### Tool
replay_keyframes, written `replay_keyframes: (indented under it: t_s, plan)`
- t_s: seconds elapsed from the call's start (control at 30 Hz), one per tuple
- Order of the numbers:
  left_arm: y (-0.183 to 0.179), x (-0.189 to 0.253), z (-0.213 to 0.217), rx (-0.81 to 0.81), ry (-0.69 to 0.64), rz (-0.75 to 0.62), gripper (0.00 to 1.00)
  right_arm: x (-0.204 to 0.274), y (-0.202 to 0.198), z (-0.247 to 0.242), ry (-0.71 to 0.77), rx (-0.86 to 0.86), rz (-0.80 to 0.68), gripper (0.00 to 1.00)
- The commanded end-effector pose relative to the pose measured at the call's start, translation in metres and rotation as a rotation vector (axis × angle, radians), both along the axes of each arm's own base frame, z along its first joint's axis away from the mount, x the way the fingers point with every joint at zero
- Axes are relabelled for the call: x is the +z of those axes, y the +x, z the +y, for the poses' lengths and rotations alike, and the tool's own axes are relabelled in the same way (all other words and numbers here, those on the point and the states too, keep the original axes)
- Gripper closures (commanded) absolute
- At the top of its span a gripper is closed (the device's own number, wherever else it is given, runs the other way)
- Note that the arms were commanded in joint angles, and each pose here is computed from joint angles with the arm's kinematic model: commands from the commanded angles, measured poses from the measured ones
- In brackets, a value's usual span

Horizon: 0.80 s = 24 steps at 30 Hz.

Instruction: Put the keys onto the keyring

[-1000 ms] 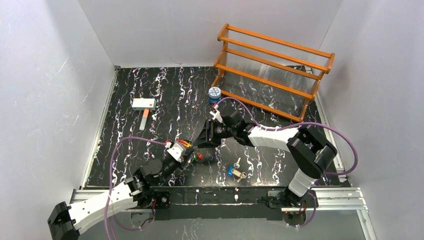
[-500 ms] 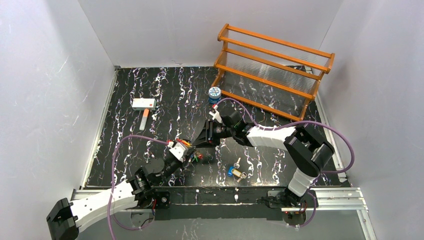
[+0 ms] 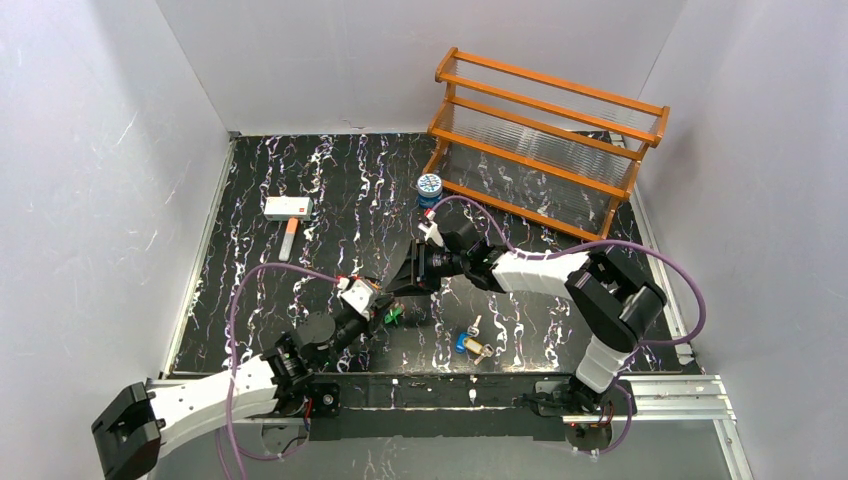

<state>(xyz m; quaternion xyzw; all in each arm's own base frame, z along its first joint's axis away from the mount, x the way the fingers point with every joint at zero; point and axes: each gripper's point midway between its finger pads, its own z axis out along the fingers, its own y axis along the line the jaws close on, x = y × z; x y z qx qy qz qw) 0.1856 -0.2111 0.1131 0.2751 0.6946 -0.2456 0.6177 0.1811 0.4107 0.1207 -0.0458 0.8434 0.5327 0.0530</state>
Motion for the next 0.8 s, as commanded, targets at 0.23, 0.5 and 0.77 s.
replay_keyframes:
  t_s: [0.23, 0.5, 0.77]
  plan:
    - [0.026, -0.027, 0.0, 0.212, -0.005, 0.191, 1.0, -0.002, 0.06, -0.083, -0.154, -0.141, -0.229, 0.51]
    - [0.046, -0.059, -0.052, 0.197, 0.107, 0.34, 1.0, -0.011, 0.07, -0.134, -0.2, -0.21, -0.259, 0.49]
    - [0.063, -0.076, -0.1, 0.155, 0.123, 0.414, 1.0, -0.022, 0.066, -0.149, -0.239, -0.213, -0.27, 0.48]
